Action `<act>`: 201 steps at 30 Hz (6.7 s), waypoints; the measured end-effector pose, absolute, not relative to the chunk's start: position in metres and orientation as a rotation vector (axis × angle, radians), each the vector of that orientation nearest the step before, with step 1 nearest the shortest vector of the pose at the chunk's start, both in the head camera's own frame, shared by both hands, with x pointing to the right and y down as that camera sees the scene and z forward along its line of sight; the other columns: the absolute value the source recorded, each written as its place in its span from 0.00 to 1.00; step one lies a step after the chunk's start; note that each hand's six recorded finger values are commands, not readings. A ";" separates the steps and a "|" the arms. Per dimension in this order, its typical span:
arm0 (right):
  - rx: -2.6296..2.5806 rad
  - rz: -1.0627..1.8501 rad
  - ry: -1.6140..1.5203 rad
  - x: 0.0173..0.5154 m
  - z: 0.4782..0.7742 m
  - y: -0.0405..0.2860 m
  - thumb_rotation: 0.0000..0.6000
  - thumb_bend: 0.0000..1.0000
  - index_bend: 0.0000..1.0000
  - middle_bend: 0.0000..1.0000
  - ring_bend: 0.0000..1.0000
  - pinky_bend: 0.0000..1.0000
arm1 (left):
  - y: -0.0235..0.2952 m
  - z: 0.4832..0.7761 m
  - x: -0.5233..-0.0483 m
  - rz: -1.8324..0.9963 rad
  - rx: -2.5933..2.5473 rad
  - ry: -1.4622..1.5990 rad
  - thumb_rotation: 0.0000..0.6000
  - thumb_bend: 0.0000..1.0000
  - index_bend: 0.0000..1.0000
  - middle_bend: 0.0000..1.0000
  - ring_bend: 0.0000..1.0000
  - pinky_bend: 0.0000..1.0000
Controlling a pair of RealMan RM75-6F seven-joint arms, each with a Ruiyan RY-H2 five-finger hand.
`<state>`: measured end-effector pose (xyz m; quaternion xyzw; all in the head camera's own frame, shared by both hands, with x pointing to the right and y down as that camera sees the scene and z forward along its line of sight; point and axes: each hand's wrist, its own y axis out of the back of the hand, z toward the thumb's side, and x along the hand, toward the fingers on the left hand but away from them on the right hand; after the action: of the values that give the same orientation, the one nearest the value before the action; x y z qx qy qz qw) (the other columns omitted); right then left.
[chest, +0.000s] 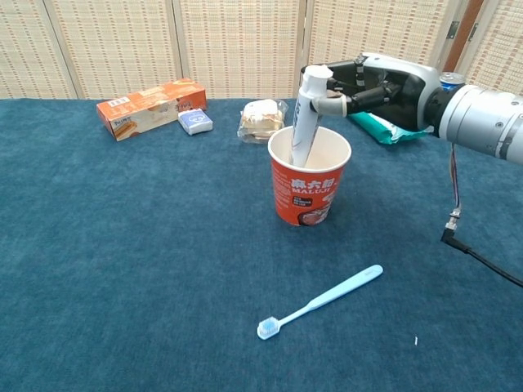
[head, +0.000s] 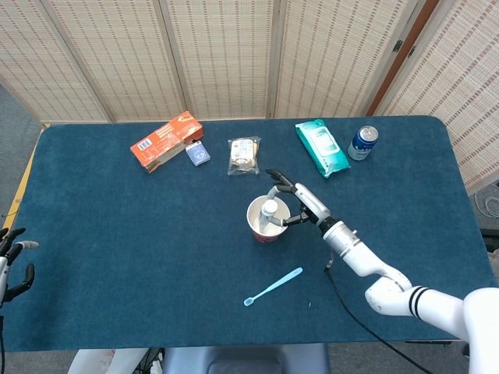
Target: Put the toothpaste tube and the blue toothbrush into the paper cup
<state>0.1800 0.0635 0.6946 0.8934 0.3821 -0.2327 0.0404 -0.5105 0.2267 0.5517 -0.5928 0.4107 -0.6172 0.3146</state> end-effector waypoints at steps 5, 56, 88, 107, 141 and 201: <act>2.726 -0.728 1.159 0.181 0.701 0.066 1.00 0.18 0.63 0.06 0.00 0.12 | 0.226 0.551 -0.511 -1.625 -1.558 1.086 1.00 0.52 0.32 0.15 0.07 0.16; 2.686 -0.760 1.111 0.183 0.725 0.073 1.00 0.17 0.63 0.06 0.00 0.12 | 0.227 0.549 -0.509 -1.619 -1.571 1.082 1.00 0.52 0.32 0.15 0.07 0.16; 2.693 -0.778 1.109 0.193 0.722 0.072 1.00 0.16 0.52 0.05 0.00 0.12 | 0.229 0.552 -0.507 -1.625 -1.572 1.067 1.00 0.52 0.32 0.15 0.07 0.16; 2.696 -0.776 1.103 0.195 0.721 0.071 1.00 0.15 0.42 0.04 0.00 0.12 | 0.229 0.553 -0.507 -1.629 -1.572 1.063 1.00 0.52 0.32 0.16 0.08 0.16; 2.867 -0.702 1.108 0.195 0.666 0.068 1.00 0.14 0.30 0.00 0.00 0.12 | 0.230 0.558 -0.505 -1.636 -1.572 1.042 1.00 0.52 0.32 0.16 0.07 0.16; 3.621 -1.812 0.302 0.212 0.659 0.220 1.00 0.15 0.39 0.00 0.00 0.12 | 0.230 0.554 -0.500 -1.612 -1.573 1.047 1.00 0.52 0.32 0.16 0.08 0.16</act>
<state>0.2125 0.2199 0.6587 0.7993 0.0666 -0.4000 -0.4436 -0.4998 0.2298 0.5539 -0.5992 0.3989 -0.6144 0.3231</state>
